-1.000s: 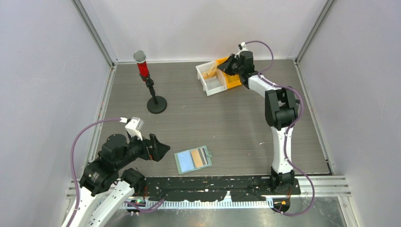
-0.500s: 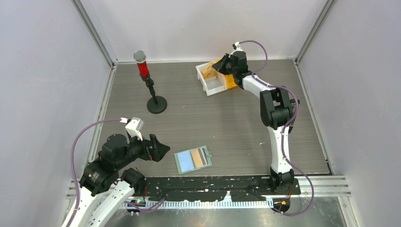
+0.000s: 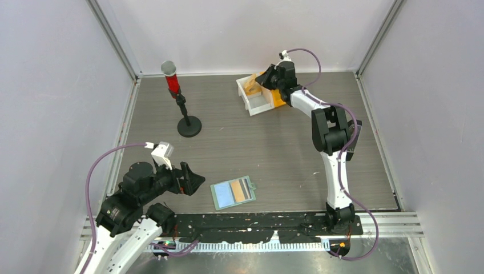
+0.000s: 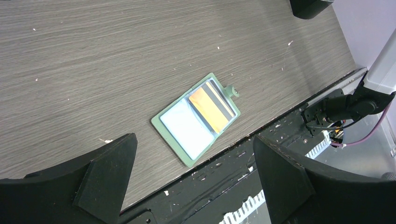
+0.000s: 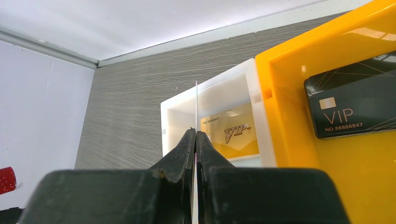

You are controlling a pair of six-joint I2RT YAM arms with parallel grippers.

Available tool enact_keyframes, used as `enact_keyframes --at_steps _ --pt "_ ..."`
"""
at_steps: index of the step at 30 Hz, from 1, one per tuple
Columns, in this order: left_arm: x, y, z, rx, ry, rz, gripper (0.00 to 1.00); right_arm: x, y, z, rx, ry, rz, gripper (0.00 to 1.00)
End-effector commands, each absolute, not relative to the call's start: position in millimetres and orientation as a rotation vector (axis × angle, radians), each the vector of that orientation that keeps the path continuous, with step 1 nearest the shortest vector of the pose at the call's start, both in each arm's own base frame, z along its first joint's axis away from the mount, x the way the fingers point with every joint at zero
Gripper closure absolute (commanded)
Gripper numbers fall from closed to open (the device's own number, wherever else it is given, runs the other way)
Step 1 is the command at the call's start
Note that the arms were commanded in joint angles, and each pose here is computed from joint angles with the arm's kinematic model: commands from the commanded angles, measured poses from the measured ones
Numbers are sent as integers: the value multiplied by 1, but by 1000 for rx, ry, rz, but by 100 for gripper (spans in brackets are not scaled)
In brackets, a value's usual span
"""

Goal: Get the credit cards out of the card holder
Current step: Place the credit card in the storage box.

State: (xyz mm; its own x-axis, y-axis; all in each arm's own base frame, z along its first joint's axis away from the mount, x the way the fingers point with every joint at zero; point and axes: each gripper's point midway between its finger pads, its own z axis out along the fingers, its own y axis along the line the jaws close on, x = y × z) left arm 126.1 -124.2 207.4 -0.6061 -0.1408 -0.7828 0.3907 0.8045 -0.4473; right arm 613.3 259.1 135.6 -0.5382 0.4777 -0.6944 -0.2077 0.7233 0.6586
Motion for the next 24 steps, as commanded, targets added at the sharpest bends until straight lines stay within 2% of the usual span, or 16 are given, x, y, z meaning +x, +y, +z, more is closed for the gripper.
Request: enact_keyframes --at_steps 1,12,24 --pt "127 -123 218 202 2052 -752 1 623 265 152 211 1902 893 95" --pt "128 -123 217 201 2056 -750 1 625 265 143 229 1927 875 89" --pt "127 -123 217 201 2057 -748 1 630 262 146 229 1939 828 78"
